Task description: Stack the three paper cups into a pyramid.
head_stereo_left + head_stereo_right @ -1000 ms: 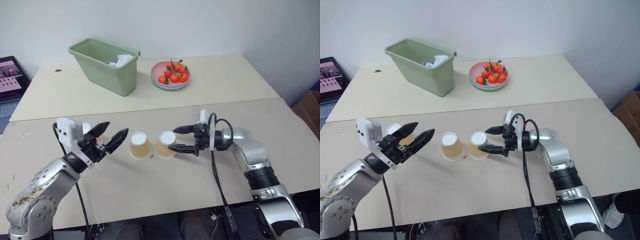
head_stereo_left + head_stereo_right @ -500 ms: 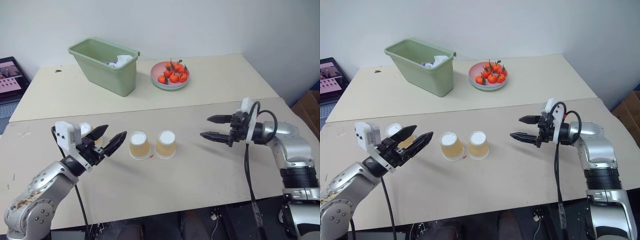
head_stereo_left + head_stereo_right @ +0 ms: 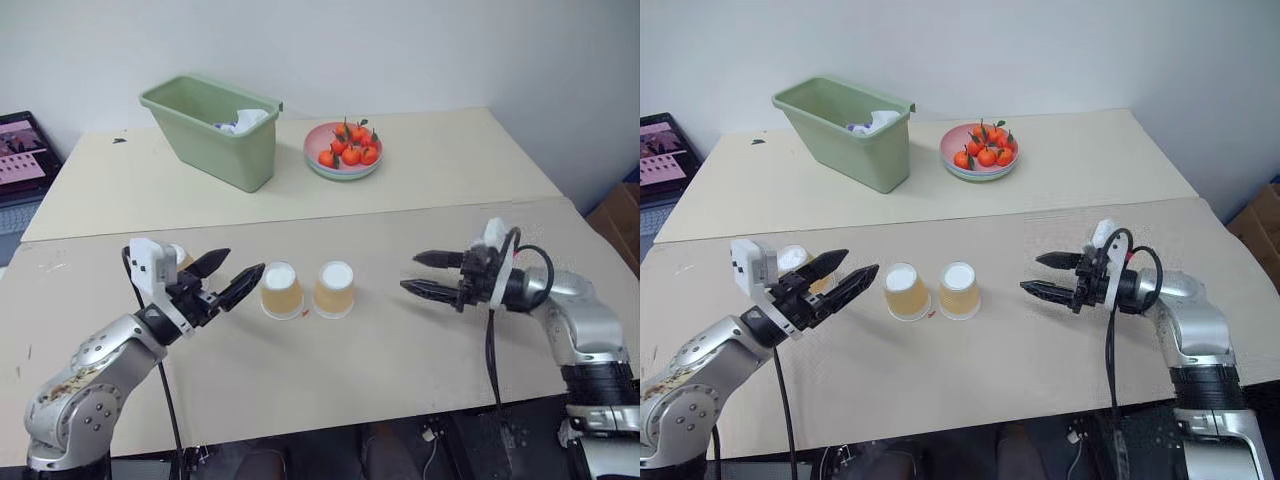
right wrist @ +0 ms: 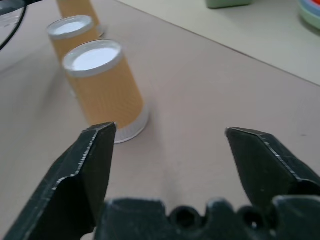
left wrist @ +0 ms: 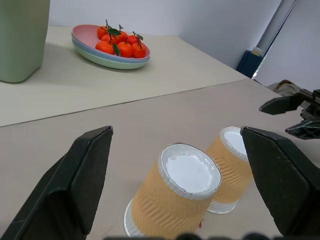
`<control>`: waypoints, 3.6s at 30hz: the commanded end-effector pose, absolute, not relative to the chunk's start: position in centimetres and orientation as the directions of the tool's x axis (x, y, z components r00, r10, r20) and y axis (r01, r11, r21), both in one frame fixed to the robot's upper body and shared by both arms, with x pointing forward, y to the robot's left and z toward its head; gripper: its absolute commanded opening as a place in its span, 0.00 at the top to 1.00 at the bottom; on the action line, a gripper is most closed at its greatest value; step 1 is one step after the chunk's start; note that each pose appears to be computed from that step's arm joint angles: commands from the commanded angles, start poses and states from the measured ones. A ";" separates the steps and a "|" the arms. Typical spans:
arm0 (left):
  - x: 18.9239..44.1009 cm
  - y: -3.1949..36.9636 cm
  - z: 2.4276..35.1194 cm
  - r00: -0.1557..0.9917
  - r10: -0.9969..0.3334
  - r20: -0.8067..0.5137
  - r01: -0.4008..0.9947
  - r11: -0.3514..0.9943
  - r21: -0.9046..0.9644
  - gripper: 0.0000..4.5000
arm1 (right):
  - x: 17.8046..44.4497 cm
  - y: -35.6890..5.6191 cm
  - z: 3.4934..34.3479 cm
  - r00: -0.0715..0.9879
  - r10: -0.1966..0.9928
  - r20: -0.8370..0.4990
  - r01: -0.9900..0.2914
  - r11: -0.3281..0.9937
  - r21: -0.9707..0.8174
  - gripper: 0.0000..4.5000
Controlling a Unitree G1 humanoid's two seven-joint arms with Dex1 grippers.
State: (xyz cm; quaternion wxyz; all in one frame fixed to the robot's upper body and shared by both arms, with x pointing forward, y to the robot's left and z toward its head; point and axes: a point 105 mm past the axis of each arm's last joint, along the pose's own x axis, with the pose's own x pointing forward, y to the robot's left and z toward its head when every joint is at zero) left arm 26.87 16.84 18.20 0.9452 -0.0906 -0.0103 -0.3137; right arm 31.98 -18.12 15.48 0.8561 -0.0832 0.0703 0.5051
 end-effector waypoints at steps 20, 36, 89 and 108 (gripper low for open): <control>24.3 14.7 19.2 0.660 -0.751 -0.013 0.751 0.660 0.008 0.03 | 33.0 -11.7 13.9 0.257 0.921 -0.293 -0.966 0.242 -0.088 0.53; 24.4 14.7 19.3 0.689 -0.725 0.015 0.725 0.689 -0.009 0.03 | 33.8 -8.6 14.1 0.164 0.952 -0.258 -0.984 0.139 -0.115 0.53; 27.9 28.1 15.0 0.997 -0.058 0.051 0.070 0.960 -0.270 0.03 | 33.1 -12.5 21.8 0.315 0.941 -0.123 -0.934 0.284 -0.217 0.53; 30.8 27.0 13.9 0.983 -0.183 0.005 0.181 0.968 -0.176 0.03 | 32.4 -12.7 22.4 0.338 0.936 -0.092 -0.919 0.308 -0.244 0.53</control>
